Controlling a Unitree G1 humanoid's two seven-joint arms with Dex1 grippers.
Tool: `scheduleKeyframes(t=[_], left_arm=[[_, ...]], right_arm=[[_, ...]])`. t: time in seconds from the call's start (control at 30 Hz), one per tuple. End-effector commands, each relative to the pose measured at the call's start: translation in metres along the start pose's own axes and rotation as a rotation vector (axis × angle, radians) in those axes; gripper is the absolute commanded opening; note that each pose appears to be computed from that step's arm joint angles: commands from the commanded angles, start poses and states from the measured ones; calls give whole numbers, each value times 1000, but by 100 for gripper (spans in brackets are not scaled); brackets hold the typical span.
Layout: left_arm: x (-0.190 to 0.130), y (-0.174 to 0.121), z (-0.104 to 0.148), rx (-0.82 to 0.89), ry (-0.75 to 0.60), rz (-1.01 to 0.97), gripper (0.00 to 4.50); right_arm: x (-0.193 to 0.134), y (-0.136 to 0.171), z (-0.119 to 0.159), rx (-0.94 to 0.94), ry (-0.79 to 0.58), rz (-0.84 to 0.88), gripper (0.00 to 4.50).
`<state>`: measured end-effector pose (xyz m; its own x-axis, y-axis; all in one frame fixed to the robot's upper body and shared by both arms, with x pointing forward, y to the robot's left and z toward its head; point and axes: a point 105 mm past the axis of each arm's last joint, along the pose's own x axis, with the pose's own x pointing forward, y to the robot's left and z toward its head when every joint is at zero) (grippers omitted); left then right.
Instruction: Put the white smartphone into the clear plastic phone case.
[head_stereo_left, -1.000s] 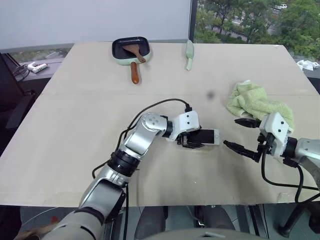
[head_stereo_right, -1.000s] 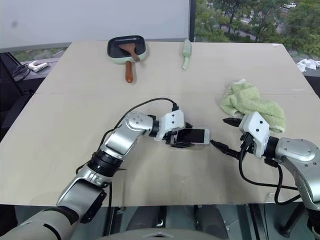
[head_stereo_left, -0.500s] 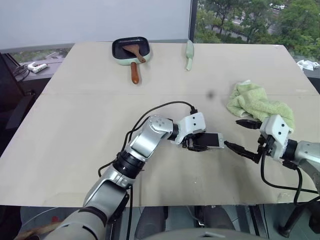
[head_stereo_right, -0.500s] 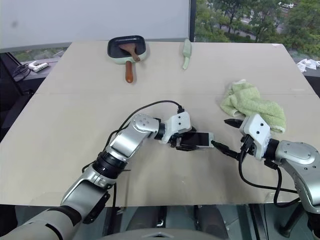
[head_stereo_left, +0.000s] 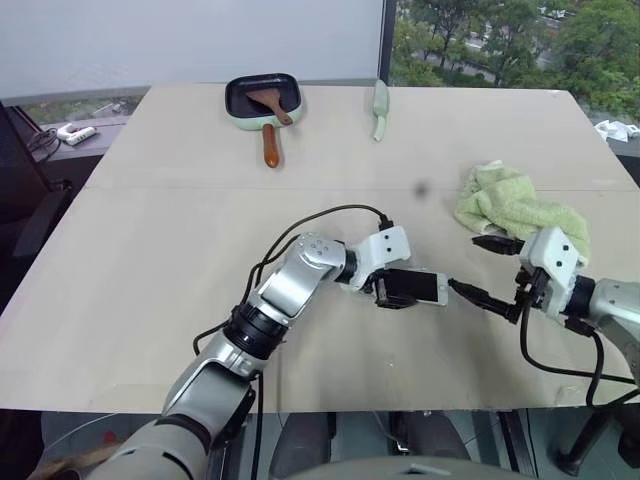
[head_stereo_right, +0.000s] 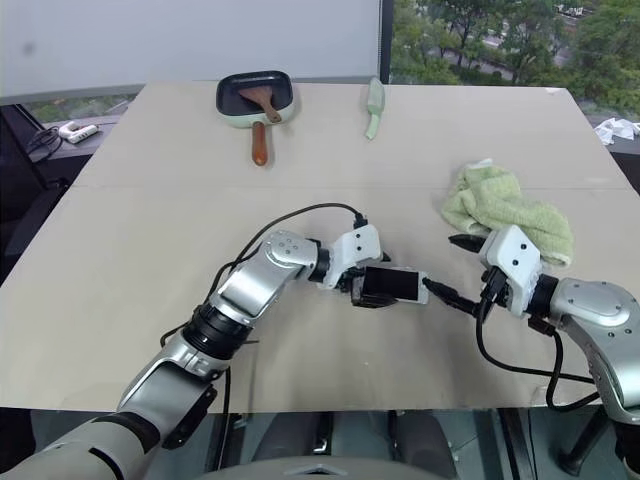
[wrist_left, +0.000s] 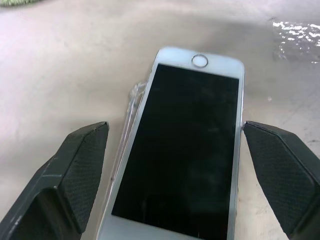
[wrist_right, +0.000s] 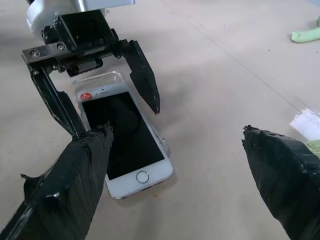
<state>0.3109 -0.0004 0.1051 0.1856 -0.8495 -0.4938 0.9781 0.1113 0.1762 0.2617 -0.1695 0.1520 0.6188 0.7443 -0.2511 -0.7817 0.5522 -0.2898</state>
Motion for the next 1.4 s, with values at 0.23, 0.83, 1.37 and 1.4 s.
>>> scheduleKeyframes(t=[0.23, 0.83, 1.37, 1.4], left_arm=[[-77, 14, 58, 38, -265, 40, 440], [-154, 4, -41, 10, -159, 242, 450], [-116, 9, -59, -18, -158, 88, 450], [-114, 9, -58, -10, -161, 73, 450]], right_arm=[[7, 10, 0, 9, 21, 84, 450], [46, 19, 0, 42, -6, 195, 16], [79, 37, 6, -89, -19, 333, 3], [81, 37, 6, -90, -19, 335, 3]])
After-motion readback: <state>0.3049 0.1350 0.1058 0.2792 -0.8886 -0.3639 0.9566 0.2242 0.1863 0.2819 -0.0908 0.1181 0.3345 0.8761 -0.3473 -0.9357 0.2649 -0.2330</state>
